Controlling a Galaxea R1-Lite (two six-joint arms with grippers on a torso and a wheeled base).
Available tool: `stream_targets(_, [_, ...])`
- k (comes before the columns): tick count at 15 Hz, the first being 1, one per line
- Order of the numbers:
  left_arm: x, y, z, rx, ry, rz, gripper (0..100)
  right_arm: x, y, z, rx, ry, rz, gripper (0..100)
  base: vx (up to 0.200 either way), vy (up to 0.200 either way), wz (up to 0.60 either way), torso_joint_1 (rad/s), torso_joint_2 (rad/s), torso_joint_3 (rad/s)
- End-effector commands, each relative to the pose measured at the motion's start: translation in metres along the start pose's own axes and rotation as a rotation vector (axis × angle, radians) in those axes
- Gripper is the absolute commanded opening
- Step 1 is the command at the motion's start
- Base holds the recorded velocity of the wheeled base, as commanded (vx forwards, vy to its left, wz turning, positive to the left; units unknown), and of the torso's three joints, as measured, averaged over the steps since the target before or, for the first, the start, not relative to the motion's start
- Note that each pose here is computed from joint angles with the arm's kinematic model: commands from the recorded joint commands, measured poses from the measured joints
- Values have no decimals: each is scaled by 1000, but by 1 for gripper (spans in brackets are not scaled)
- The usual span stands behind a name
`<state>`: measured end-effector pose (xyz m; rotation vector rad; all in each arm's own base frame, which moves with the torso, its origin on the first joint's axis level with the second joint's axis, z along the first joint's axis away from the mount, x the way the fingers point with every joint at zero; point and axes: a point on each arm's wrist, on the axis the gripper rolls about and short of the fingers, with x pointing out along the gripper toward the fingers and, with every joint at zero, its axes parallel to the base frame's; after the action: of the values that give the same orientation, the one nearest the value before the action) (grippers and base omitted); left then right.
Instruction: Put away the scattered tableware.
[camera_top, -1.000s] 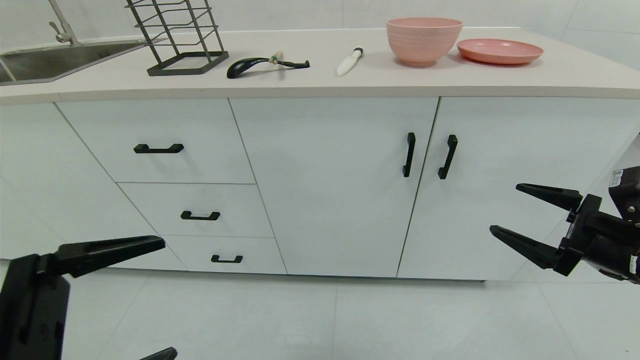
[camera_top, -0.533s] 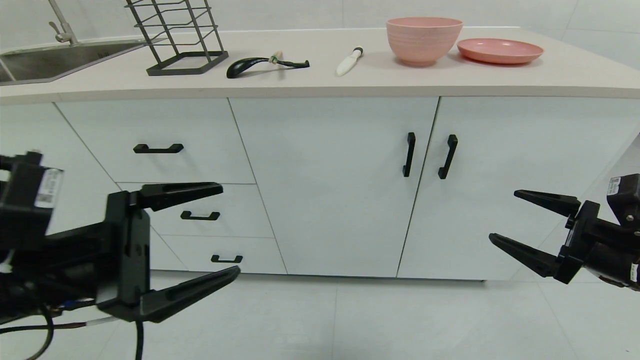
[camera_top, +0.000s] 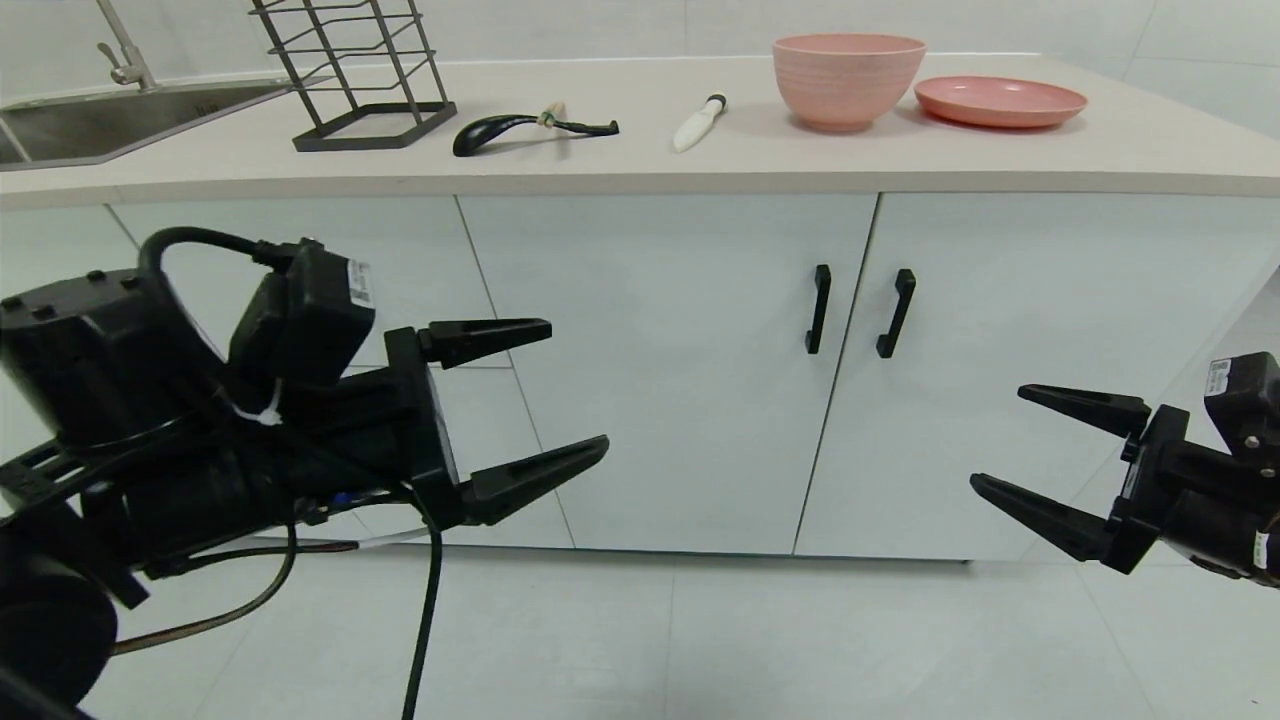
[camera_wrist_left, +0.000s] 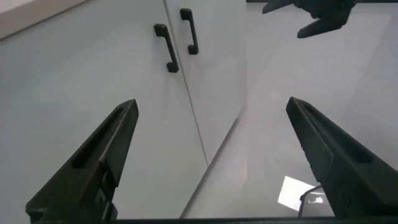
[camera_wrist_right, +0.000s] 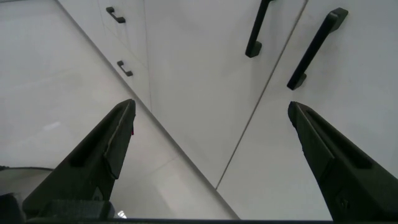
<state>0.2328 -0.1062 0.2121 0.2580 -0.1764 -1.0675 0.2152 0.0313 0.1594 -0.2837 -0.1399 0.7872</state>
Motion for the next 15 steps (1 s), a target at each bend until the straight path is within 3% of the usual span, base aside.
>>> stream_targets(1, [31, -13, -7, -62, 27, -17, 100, 2, 0, -1, 4, 3, 7, 100, 0, 0, 0, 0, 0, 0])
stream_targets(3, [52, -32, -8, -134, 18, -91, 100, 3, 0, -3, 7, 6, 9, 100, 0, 0, 0, 0, 0, 0])
stream_targets(6, [84, -22, -24, -70, 5, -154, 100, 10, -1, -10, 27, 26, 23, 100, 0, 0, 0, 0, 0, 0])
stream_targets(7, [97, -24, -29, -20, -19, -235, 100, 16, -2, -12, 28, 24, 36, 100, 0, 0, 0, 0, 0, 0])
stream_targets(9, [110, -48, -24, -23, -50, -354, 100, 22, -4, -15, 35, 29, 45, 100, 0, 0, 0, 0, 0, 0])
stream_targets(11, [123, -61, -13, -43, -89, -410, 100, 24, -4, -19, 44, 39, 50, 100, 0, 0, 0, 0, 0, 0])
stream_targets(15, [155, -52, -13, -33, -126, -392, 100, 23, -2, -20, 48, 43, 54, 100, 0, 0, 0, 0, 0, 0])
